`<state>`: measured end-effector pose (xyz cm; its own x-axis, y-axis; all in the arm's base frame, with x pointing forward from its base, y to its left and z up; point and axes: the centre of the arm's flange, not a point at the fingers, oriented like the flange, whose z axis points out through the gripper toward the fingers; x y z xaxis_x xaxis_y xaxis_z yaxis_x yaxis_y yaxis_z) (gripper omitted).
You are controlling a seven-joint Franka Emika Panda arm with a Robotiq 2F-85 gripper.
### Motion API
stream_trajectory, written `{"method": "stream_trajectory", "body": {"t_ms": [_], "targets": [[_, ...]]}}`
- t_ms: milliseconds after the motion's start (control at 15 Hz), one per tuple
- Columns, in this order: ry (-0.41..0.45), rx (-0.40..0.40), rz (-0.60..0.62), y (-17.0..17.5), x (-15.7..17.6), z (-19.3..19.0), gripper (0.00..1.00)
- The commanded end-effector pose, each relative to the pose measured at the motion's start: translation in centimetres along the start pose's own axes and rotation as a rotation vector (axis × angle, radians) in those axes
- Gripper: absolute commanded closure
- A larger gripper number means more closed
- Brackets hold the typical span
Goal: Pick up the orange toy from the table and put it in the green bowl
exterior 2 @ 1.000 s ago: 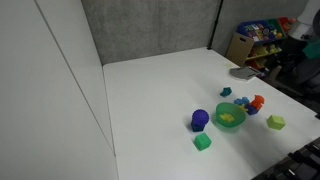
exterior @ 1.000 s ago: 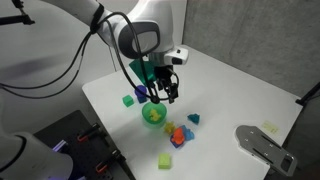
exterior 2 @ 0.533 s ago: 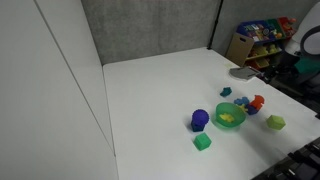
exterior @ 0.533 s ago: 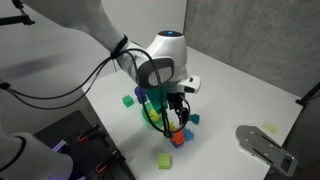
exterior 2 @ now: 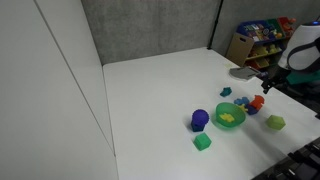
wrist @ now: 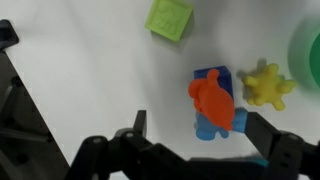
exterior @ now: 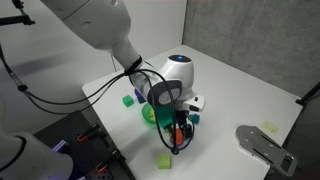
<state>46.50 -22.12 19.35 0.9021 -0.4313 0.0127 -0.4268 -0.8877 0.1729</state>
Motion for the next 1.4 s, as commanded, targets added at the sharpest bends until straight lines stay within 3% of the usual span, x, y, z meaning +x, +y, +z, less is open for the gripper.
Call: {"method": "stream_trajectory", "body": {"t_ms": [0, 267, 933, 1333], "targets": [[-0.024, 0.004, -0.011, -0.9, 1.3, 2.2, 0.0], [-0.046, 0.027, -0.018, -2.3, 1.4, 3.5, 0.0], [0.032, -0.051, -0.101, -4.2, 1.7, 3.7, 0.0], [0.028, -0.075, -0.115, -3.9, 1.1, 5.0, 0.0]]}}
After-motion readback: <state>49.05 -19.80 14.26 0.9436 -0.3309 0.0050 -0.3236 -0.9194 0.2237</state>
